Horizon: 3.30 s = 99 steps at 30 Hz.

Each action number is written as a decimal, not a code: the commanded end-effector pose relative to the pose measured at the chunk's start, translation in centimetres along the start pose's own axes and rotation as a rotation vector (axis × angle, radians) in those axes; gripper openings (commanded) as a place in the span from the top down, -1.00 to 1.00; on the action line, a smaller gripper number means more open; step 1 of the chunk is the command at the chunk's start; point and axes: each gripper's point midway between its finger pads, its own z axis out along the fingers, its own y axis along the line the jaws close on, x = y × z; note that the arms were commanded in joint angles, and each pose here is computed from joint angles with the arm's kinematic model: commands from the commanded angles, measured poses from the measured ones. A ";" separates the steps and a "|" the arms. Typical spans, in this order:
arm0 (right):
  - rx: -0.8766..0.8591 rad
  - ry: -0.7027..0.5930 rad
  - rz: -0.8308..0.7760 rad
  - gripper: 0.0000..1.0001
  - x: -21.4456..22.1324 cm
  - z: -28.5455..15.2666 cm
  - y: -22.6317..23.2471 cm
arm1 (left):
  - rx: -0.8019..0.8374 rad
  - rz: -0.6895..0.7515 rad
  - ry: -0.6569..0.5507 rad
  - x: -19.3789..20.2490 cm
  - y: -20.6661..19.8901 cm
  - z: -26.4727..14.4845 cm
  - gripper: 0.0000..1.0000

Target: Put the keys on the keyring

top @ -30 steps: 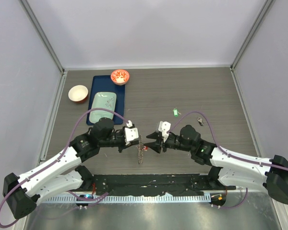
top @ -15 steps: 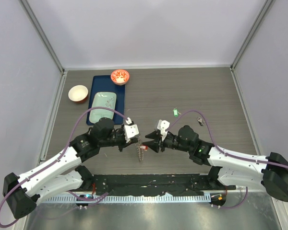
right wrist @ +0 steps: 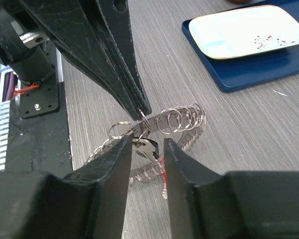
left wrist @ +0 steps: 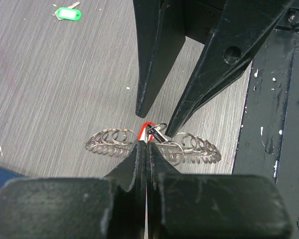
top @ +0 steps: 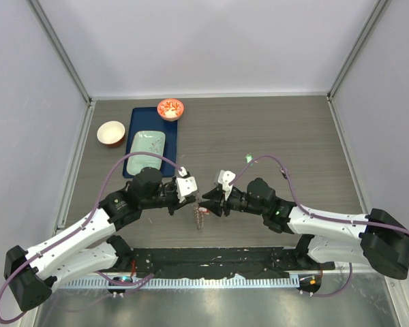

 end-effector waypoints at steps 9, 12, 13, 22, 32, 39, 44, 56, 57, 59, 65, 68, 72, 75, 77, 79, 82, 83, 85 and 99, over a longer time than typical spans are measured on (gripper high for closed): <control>-0.023 -0.114 -0.029 0.99 -3.8 0.8 0.3 | -0.080 -0.024 -0.165 -5.1 1.4 -0.9 1.00; -0.043 -0.121 -0.030 0.99 -4.0 0.7 0.7 | -0.104 -0.095 -0.213 -5.7 1.7 -0.8 1.00; -0.050 -0.121 -0.031 0.98 -4.0 0.7 0.9 | -0.117 -0.099 -0.255 -6.5 1.8 -1.1 1.00; -0.067 -0.145 -0.028 0.99 -4.4 0.6 1.3 | -0.233 -0.214 -0.543 -8.9 3.2 -2.2 1.00; 0.072 -0.062 -0.198 0.99 -4.8 -0.6 -1.6 | -0.272 -0.258 -0.621 -6.4 3.2 -1.2 0.77; 0.106 0.003 -0.280 0.99 -5.2 -1.2 -2.5 | -0.293 -0.242 -0.588 -5.4 3.1 -1.8 0.31; 0.128 0.041 -0.326 0.99 -5.6 -1.6 -3.1 | -0.296 -0.226 -0.539 -5.1 3.1 -1.9 0.17; 0.071 0.094 -0.394 0.99 -5.6 -2.4 -2.4 | -0.129 -0.091 -0.445 -3.7 0.6 0.0 -0.05; 0.058 0.095 -0.398 0.99 -5.6 -2.5 -2.2 | -0.133 -0.033 -0.463 -4.0 0.7 -0.1 -0.05; 0.050 0.093 -0.407 0.99 -5.9 -2.6 -2.1 | -0.120 0.011 -0.454 -3.7 0.7 0.0 0.00; 0.018 0.119 -0.434 0.99 -6.1 -2.9 -1.7 | -0.090 0.061 -0.461 -4.2 1.3 0.7 0.45; 0.010 0.120 -0.445 0.99 -6.3 -2.9 -1.6 | -0.044 0.091 -0.451 -4.4 0.8 1.2 0.45; 0.001 0.128 -0.454 0.99 -6.5 -2.9 -1.5 | -0.015 0.107 -0.457 -4.8 0.6 1.5 0.42; -0.006 0.130 -0.454 0.99 -6.4 -2.8 -1.4 | 0.015 0.102 -0.457 -5.2 0.3 1.8 0.42; -0.006 0.130 -0.454 0.99 -6.4 -2.8 -1.4 | 0.032 0.097 -0.467 -5.5 0.0 1.8 0.42; -0.010 0.131 -0.454 0.99 -6.3 -2.8 -1.4 | 0.042 0.098 -0.475 -5.8 0.0 1.9 0.42; -0.014 0.130 -0.453 0.99 -6.3 -2.7 -1.3 | 0.051 0.083 -0.461 -5.8 0.1 2.3 0.42; -0.014 0.130 -0.453 0.98 -6.3 -2.7 -1.3 | 0.051 0.078 -0.453 -5.6 0.2 2.5 0.43; -0.015 0.128 -0.454 0.99 -6.3 -2.7 -1.3 | 0.054 0.069 -0.435 -5.4 0.3 2.9 0.46; -0.008 0.118 -0.451 0.98 -6.6 -2.8 -1.3 | -0.002 0.044 -0.345 -3.4 1.2 3.2 0.49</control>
